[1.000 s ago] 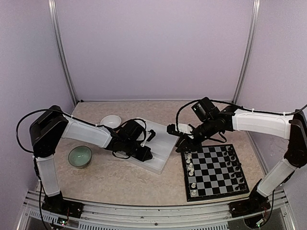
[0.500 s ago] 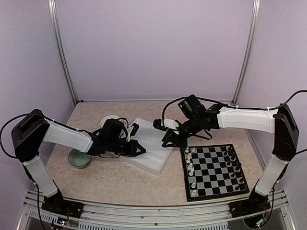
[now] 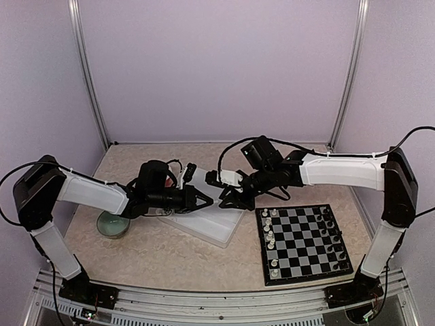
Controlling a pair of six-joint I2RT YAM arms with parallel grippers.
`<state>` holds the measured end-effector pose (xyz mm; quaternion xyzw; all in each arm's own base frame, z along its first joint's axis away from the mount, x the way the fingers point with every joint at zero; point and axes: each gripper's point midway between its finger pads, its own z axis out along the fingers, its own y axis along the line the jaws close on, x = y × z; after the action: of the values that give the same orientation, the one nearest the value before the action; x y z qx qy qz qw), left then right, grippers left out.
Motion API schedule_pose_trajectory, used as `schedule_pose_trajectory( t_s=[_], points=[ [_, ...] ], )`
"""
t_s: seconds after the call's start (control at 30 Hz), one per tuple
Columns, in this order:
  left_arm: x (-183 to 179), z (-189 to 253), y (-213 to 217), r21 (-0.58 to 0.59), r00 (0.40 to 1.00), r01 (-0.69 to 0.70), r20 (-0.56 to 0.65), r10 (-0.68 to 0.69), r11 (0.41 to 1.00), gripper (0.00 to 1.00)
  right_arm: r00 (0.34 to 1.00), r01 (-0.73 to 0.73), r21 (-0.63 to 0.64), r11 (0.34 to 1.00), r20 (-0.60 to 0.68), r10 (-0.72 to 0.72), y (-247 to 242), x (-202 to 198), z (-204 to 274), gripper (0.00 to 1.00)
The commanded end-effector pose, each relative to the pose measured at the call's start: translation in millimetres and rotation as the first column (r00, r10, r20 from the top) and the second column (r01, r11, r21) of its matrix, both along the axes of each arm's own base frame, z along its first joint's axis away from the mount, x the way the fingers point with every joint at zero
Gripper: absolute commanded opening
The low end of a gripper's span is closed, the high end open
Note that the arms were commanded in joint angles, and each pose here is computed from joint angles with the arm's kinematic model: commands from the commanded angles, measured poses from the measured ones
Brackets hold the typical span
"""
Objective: Set up the chess pieces on the board
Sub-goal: Pass from the left arm to the right
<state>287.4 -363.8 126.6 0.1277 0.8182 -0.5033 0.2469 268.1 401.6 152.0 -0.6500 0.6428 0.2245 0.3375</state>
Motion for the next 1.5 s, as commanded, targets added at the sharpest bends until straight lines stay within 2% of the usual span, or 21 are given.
schedule_pose_trajectory(
  t_s=[0.0,0.5,0.67,0.83,0.97,1.17,1.33,1.47],
  points=[
    [-7.8,24.8,-3.6,-0.090,0.999,0.038,0.012,-0.037,0.995,0.08,0.998,-0.005,0.017,1.000,0.065,0.004,17.0,4.7,10.5,0.28],
    [-15.4,31.7,-4.0,-0.114,0.998,0.056,0.020,-0.054,0.992,0.09,0.999,0.010,0.022,1.000,0.049,-0.011,21.9,7.9,8.0,0.27],
    [-16.8,32.3,-5.7,-0.119,0.998,0.063,0.019,-0.061,0.991,0.10,1.000,-0.006,0.032,0.999,0.030,0.005,23.4,3.7,8.4,0.15],
    [-17.0,32.7,-6.3,-0.121,0.998,0.064,0.021,-0.062,0.991,0.10,1.000,-0.013,0.028,1.000,0.017,0.013,23.9,1.8,5.1,0.09],
    [-16.0,30.6,-6.0,-0.107,0.998,0.068,0.022,-0.066,0.992,0.17,1.000,-0.025,0.032,0.999,0.009,0.025,24.1,-0.6,7.0,0.01],
    [7.7,39.4,15.4,0.055,0.994,0.017,0.106,-0.022,0.998,0.30,0.998,-0.048,-0.040,0.998,0.039,0.049,-1.3,-2.8,8.1,0.00],
    [29.6,60.0,43.4,0.250,0.977,-0.045,0.211,-0.009,0.967,0.34,0.997,-0.061,-0.159,0.985,0.041,0.069,-48.0,0.2,0.2,0.00],
    [43.5,85.8,55.8,0.355,0.954,-0.104,0.299,-0.007,0.929,0.34,1.000,-0.007,-0.213,0.977,0.022,0.012,-93.1,12.5,-6.9,0.00]
  ],
)
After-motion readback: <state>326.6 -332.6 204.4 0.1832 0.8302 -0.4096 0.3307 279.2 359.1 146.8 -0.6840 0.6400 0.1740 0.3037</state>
